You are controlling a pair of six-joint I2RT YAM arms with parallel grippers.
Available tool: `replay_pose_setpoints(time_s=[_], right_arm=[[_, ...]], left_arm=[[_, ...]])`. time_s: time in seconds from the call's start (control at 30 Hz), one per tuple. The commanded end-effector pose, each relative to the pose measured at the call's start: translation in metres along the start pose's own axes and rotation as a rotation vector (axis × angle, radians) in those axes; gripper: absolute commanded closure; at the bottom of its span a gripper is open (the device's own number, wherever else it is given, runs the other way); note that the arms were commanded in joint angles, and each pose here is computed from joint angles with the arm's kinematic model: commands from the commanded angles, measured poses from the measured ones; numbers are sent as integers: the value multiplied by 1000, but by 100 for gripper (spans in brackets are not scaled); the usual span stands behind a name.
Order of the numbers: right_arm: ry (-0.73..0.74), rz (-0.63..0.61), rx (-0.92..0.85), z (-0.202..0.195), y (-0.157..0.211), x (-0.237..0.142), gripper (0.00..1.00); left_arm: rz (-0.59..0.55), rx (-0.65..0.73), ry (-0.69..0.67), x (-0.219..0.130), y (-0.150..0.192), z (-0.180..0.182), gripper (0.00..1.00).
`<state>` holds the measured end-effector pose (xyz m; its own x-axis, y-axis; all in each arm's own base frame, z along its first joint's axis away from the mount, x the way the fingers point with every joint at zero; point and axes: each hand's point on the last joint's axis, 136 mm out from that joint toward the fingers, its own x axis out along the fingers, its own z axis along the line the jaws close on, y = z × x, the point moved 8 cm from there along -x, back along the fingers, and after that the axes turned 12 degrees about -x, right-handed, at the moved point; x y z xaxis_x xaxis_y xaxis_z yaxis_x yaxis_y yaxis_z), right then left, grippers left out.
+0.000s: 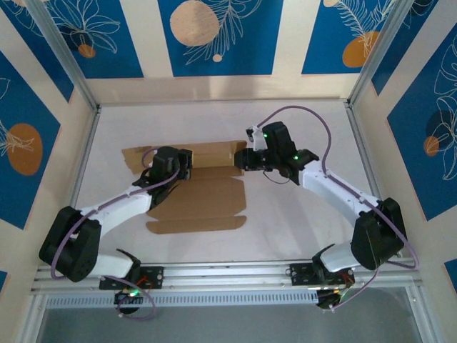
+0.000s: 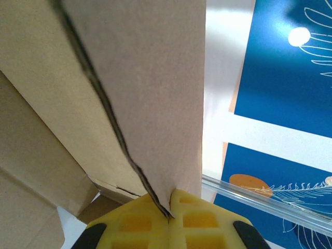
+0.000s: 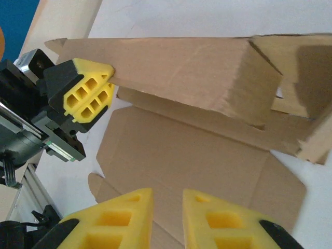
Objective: Fold the paper box
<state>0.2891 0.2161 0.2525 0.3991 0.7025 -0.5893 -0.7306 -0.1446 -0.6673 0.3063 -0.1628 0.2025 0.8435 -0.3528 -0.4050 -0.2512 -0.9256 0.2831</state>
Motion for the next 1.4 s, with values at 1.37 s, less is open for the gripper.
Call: replay_pose_setpoints(time_s=[1.37], right_arm=[[279, -72, 137, -74, 2, 25, 63]], left_arm=[[10, -1, -62, 0, 4, 12, 100]])
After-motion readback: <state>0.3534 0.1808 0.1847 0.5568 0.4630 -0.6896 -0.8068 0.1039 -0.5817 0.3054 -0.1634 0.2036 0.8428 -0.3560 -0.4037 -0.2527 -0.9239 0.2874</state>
